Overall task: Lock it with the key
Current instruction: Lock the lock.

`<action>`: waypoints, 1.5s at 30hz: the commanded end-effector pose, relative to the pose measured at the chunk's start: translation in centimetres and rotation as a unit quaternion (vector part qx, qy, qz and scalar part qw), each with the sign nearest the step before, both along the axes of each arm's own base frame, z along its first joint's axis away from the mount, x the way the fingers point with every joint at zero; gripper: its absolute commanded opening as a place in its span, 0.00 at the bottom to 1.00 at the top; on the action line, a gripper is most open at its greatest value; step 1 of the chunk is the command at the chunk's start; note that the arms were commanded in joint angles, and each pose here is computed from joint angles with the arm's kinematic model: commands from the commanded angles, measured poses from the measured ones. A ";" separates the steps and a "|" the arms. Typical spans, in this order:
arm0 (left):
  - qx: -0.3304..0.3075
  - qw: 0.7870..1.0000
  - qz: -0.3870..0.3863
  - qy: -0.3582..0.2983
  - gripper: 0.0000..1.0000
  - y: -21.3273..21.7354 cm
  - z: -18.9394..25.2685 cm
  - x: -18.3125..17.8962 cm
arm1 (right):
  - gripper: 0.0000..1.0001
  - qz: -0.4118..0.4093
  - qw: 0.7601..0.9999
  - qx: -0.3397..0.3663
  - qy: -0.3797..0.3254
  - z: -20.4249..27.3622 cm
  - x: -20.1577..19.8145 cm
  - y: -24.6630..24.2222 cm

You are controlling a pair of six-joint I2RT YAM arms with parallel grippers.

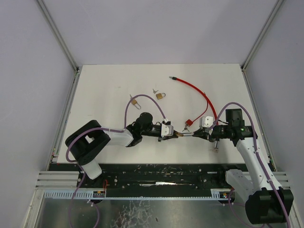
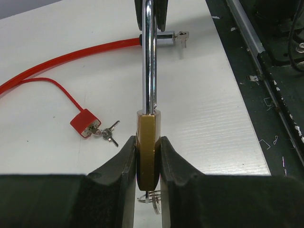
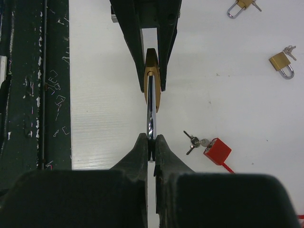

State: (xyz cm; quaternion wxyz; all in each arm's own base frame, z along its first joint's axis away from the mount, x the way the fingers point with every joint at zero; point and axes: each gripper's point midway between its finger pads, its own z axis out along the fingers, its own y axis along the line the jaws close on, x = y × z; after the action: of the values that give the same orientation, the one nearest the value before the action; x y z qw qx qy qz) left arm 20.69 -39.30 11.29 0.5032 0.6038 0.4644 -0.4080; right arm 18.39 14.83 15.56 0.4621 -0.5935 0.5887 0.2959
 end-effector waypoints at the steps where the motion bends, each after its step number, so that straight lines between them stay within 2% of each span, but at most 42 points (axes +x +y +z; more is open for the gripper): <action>1: -0.095 0.987 -0.087 -0.095 0.00 -2.3 6.7 -2.5 | 0.00 0.006 0.999 -0.015 -0.043 0.0 1.3 0.0; 22: -0.092 0.986 -0.111 -0.083 0.00 -2.5 6.5 -3.2 | 0.00 -0.004 0.997 -0.017 -0.073 0.6 2.1 -0.3; 26: -0.085 0.986 -0.115 -0.080 0.00 -2.6 6.3 -3.2 | 0.00 -0.026 0.991 -0.056 -0.116 0.4 3.3 -1.4; 30: -0.080 0.988 -0.108 -0.080 0.00 -2.9 6.1 -2.9 | 0.00 -0.032 0.991 -0.045 -0.125 1.1 3.2 -1.3; 33: -0.074 0.989 -0.094 -0.084 0.00 -3.0 6.0 -2.5 | 0.00 -0.033 0.993 -0.037 -0.108 1.4 3.1 -1.2; 40: -0.080 0.989 -0.087 -0.091 0.00 -3.0 6.2 -2.3 | 0.00 -0.005 1.000 0.012 -0.006 0.7 1.4 0.2; 45: -0.086 0.989 -0.069 -0.096 0.00 -2.9 6.6 -1.8 | 0.00 -0.018 1.000 0.013 0.020 0.3 1.7 0.2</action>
State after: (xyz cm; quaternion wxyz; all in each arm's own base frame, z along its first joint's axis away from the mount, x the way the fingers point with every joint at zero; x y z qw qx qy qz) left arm 21.16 -39.37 10.66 0.4849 0.6116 0.4826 -0.3975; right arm 18.97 14.54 14.29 0.4468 -0.5765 0.6133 0.3032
